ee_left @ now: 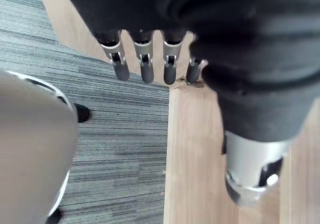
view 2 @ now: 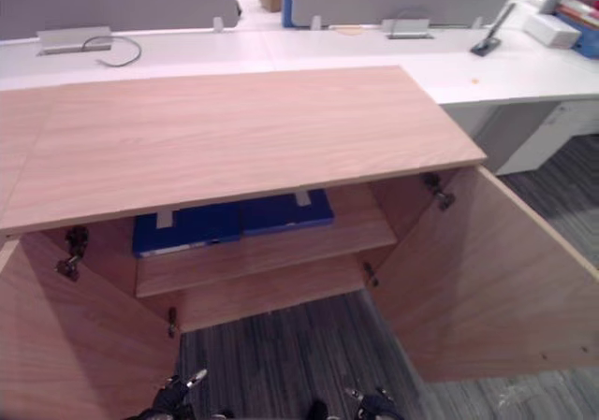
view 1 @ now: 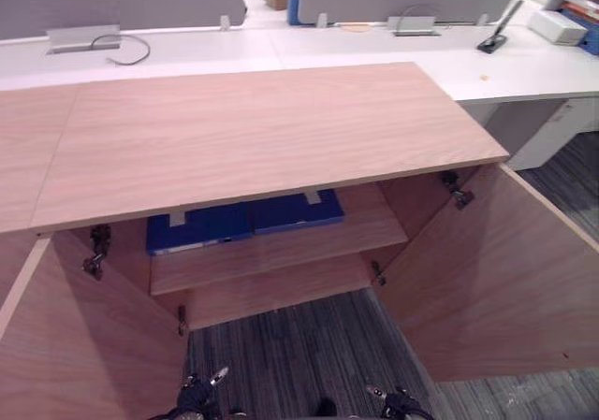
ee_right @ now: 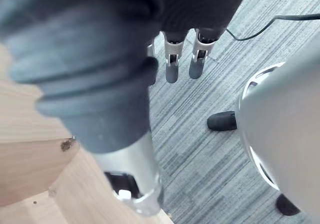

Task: Walk over to the cabinet, pick up the folder, carry it to the office cabinet, place the folder inside the office cabinet, then close the office cabinet door

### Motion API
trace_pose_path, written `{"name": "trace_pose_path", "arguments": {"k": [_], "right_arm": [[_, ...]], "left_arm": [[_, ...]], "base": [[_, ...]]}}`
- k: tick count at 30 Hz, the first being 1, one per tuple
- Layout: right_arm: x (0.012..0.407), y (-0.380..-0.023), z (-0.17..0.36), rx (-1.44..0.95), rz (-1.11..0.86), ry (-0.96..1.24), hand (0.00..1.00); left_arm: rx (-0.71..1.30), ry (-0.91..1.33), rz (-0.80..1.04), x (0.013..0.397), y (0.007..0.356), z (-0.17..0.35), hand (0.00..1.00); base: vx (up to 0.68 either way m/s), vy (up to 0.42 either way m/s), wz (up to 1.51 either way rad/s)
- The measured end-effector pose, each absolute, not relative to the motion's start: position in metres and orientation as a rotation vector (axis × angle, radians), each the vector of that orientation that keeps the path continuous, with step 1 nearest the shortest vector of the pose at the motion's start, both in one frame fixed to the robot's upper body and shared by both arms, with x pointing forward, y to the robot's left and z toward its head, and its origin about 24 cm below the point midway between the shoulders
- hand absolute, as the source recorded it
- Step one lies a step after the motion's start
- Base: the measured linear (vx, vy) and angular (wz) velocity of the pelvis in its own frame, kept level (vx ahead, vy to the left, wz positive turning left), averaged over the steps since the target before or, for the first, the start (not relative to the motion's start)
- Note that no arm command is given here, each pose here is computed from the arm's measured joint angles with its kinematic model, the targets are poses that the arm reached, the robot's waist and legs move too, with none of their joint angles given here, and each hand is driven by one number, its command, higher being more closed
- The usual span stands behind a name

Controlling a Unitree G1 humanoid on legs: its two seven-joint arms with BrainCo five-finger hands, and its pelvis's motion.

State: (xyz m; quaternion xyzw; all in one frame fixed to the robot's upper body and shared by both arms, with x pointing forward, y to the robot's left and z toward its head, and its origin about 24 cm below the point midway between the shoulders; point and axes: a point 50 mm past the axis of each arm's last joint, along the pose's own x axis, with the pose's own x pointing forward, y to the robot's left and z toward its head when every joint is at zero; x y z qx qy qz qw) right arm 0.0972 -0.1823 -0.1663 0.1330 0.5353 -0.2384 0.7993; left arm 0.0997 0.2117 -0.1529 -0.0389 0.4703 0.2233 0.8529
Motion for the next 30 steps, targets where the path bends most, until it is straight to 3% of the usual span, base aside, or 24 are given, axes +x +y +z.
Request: {"name": "trace_pose_path", "arguments": {"k": [11,22,30], "right_arm": [[0.114,-0.181,-0.161,0.143,-0.395,1.121,0.00],[0.092,-0.192,-0.166,0.200,-0.468,1.163,0.00],[0.106,-0.198,-0.160,0.171,-0.454,1.110,0.00]], "left_arm": [[-0.153,0.980,0.521,0.099,0.199,-0.154,0.00],[-0.105,1.058,0.420,0.087,0.186,-0.162,0.00],[-0.088,1.062,0.386,0.088,0.180,-0.162,0.00]], "base": [[-0.07,0.177,-0.88],[0.15,0.103,-0.34],[0.00,0.020,-0.69]]}}
